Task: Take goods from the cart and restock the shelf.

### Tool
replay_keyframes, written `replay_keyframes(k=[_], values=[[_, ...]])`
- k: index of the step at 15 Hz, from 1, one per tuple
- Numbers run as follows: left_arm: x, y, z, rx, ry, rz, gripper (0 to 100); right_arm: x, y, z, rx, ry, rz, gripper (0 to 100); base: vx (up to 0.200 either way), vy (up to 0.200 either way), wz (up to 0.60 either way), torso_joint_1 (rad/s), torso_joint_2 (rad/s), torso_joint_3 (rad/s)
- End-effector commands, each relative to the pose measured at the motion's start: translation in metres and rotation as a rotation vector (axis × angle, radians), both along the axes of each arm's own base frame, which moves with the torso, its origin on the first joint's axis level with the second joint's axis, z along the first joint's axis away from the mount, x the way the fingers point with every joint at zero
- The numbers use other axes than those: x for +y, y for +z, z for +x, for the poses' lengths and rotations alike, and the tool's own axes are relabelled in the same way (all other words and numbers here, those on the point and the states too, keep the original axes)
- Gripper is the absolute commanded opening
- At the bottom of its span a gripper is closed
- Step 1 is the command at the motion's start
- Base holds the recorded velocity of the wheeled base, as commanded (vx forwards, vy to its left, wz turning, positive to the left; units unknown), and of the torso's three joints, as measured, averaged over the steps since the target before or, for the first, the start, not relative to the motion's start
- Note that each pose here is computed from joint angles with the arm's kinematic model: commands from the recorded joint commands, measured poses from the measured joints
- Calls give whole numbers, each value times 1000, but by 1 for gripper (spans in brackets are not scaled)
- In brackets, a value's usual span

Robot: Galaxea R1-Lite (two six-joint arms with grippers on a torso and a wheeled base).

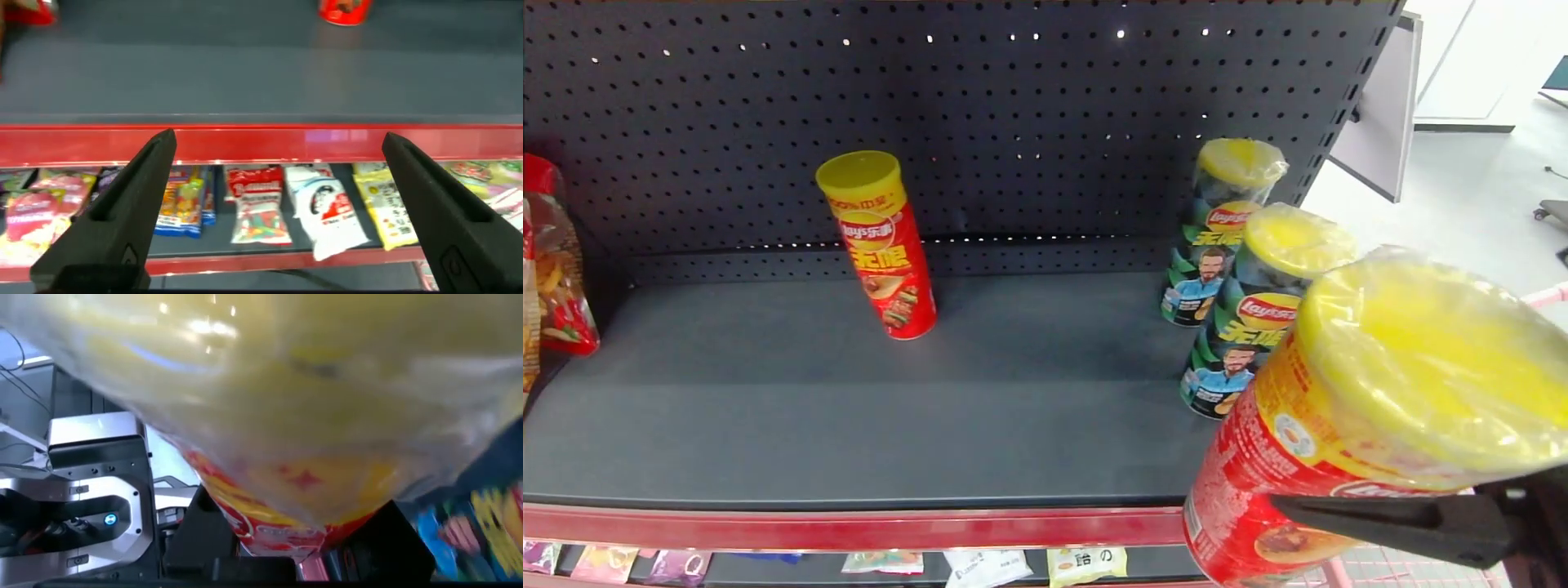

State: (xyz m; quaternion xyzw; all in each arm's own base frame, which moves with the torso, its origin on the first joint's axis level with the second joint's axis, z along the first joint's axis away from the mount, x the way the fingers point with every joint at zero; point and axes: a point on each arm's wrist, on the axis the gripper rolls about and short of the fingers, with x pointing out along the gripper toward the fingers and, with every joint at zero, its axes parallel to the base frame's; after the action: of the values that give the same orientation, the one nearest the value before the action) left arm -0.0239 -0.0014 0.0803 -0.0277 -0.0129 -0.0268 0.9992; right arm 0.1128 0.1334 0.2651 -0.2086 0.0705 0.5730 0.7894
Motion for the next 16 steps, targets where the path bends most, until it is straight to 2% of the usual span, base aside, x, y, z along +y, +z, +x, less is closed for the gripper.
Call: replay_keyframes(k=[1,11,16], values=[[0,0,0,1,1,0,100,6,-3,5,11,0,-12,0,0,200,0,2,-7,-2],[0,0,0,1,1,0,100,8,-6,8,21,2,-24,0,0,200,0,1,2,3],[0,0,0,1,1,0,100,8,-6,8,21,2,-24,0,0,0,0,0,0,0]])
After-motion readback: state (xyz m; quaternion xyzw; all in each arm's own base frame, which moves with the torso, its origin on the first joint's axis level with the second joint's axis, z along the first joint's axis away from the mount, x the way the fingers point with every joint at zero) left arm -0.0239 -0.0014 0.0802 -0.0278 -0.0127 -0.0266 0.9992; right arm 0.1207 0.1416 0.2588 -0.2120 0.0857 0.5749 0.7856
